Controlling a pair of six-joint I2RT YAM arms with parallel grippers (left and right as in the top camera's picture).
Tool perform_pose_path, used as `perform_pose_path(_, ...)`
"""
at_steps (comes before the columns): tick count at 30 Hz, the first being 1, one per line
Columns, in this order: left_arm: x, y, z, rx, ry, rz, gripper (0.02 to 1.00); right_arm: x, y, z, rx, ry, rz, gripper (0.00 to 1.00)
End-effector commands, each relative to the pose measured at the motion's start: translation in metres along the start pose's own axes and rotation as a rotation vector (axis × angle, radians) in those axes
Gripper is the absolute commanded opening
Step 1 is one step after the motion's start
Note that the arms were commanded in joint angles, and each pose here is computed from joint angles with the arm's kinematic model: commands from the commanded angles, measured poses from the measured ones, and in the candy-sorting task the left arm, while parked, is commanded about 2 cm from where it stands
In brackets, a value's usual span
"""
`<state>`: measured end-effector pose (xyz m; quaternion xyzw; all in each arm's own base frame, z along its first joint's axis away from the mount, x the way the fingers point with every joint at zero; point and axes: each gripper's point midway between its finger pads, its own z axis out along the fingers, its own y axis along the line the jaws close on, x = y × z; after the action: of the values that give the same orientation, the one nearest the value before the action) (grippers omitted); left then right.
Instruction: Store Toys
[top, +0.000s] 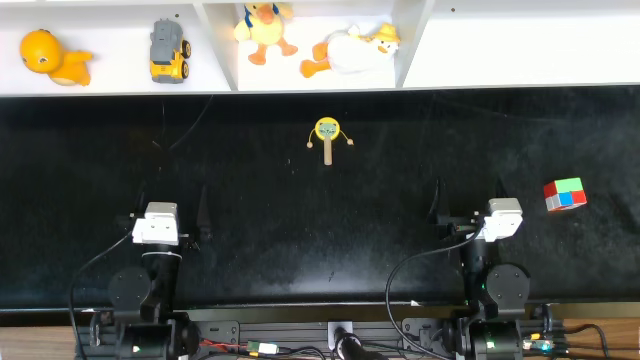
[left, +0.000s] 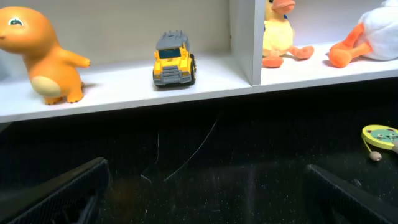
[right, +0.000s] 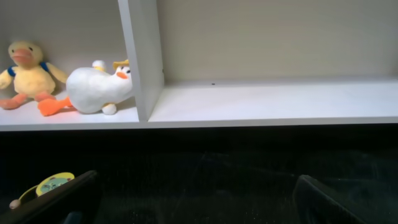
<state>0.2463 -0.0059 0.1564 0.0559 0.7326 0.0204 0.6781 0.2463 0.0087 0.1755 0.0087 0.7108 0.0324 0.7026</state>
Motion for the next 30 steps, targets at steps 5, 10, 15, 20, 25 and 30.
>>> perform_pose_path(5,-0.002,-0.003,-0.001,0.015,-0.01,0.016,0.998,0.004,-0.001,0.0,0.0,0.002,0.005,0.996)
perform_pose_path(10,-0.002,-0.003,-0.001,0.016,-0.01,0.016,0.998,0.004,-0.001,0.0,0.0,0.002,0.005,0.993)
perform_pose_path(15,-0.002,-0.003,-0.001,0.015,-0.01,0.016,0.996,0.004,-0.001,0.0,0.0,0.002,0.005,0.996)
perform_pose_path(20,-0.002,-0.003,-0.001,0.015,-0.01,0.016,0.998,0.004,-0.001,0.0,0.003,0.002,0.005,0.996)
perform_pose_path(25,-0.002,-0.003,-0.001,0.015,-0.01,0.016,0.998,0.002,-0.01,0.0,0.063,-0.003,-0.12,0.996)
perform_pose_path(30,-0.002,-0.003,-0.001,0.015,-0.01,0.016,0.998,0.014,-0.029,-0.006,0.272,0.094,0.058,0.993)
